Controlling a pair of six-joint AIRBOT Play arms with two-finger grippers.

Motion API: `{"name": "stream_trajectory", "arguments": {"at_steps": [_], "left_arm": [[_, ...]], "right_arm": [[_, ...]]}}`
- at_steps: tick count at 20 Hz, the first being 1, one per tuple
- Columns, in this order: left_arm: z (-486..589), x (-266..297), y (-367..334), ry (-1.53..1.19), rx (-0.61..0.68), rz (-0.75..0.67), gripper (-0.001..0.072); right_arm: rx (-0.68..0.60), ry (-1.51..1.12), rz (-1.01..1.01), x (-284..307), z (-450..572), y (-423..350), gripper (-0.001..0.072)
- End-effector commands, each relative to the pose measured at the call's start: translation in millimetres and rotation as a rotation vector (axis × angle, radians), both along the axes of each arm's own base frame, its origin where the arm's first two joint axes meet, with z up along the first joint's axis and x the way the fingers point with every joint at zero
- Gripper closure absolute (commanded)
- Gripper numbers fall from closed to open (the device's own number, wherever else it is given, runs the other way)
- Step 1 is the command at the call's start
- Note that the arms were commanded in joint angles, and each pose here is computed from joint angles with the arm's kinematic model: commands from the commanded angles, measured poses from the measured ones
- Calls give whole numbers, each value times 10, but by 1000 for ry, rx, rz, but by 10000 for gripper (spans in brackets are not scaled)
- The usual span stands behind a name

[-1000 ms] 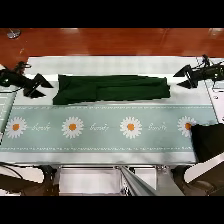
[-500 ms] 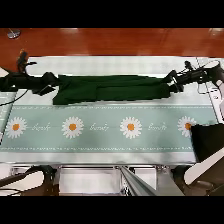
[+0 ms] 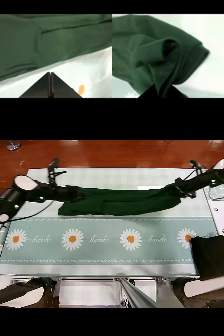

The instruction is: Fold the shirts.

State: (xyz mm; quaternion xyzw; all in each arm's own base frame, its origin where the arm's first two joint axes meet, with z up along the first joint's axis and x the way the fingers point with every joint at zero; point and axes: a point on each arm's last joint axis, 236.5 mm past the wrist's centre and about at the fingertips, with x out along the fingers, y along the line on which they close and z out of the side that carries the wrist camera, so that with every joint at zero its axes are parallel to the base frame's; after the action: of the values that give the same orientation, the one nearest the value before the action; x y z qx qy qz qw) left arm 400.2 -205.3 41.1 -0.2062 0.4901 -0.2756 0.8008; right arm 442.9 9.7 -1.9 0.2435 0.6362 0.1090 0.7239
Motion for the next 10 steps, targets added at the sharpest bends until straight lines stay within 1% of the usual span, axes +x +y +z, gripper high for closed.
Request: {"name": "stream_trajectory", "arguments": {"at_steps": [1,4,7,10], "left_arm": [[129,-65,-672,-123,-15,-77,686],[-31,-178,-1276,-107,-27,-92,687],[-288,-309,-1932,-50,-29,-189,687],[-559,-512,-2575,52,-39,-296,687]], "right_arm": [[-130,-117,-1,-544,499,-94,690],[-168,-192,-43,-1099,802,-11,690],[-162,-223,-80,-1536,939,114,690],[-167,-263,-91,-1719,1073,166,689]]}}
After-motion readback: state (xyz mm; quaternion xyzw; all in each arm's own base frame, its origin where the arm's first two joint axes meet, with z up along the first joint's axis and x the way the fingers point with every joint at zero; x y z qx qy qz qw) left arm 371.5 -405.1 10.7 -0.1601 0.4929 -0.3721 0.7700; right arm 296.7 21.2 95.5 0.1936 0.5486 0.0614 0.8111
